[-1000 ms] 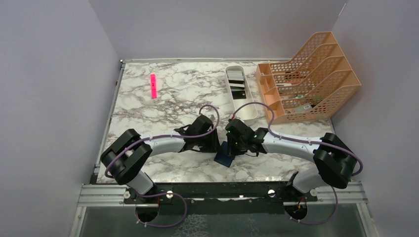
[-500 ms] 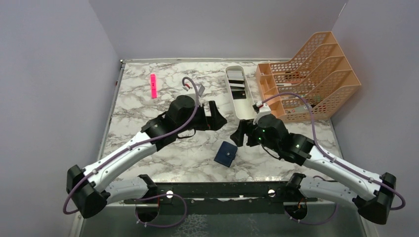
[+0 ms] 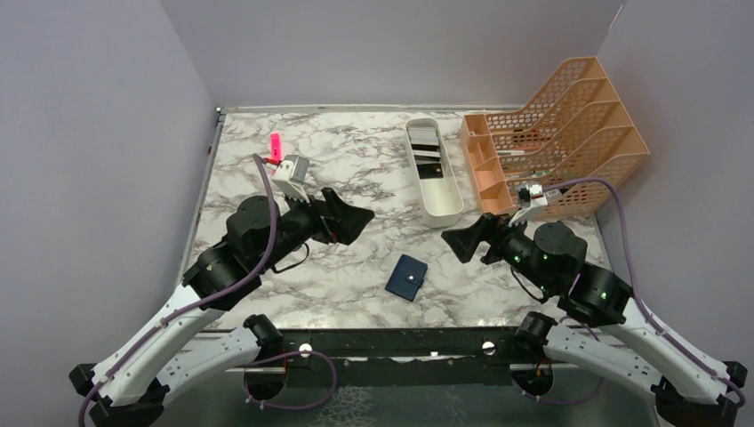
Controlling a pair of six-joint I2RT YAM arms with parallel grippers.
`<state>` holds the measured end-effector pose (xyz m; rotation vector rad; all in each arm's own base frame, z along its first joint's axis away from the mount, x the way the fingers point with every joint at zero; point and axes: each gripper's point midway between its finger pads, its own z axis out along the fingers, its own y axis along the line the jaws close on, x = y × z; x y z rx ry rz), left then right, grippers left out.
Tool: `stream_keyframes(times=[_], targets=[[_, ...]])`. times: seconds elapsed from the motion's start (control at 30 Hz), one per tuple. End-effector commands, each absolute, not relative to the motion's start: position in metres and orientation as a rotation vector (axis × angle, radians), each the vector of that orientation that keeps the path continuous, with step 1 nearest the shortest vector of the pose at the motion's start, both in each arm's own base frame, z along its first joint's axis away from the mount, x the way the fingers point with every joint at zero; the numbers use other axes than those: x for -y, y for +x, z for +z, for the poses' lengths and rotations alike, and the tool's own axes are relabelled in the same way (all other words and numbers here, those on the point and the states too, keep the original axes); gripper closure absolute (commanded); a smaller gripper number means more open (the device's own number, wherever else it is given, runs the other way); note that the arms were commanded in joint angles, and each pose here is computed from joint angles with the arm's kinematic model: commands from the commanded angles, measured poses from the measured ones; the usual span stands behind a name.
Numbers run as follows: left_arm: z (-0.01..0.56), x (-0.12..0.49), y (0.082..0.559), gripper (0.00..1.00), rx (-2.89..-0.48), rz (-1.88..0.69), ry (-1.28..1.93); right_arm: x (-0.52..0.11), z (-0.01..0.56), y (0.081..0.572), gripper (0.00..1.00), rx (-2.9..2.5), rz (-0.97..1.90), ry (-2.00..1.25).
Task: Put the credit cards into the card holder
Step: Reset both arms
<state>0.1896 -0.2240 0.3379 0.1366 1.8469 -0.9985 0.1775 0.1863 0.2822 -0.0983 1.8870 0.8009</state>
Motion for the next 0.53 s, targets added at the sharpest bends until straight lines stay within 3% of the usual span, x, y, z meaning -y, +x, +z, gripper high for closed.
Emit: stream_keyframes(times=[0.0,0.5], targets=[[0.316,0.215,0.19,0.01,-1.891,-0.943,0.12,-0.177,0.265,0.178,0.0,-1.938,0.767,-0.017],[0.282,0.208,0.192,0.01,-1.95,-0.886,0.077,-0.177,0.259,0.179,0.0,-1.944,0.771,0.007]])
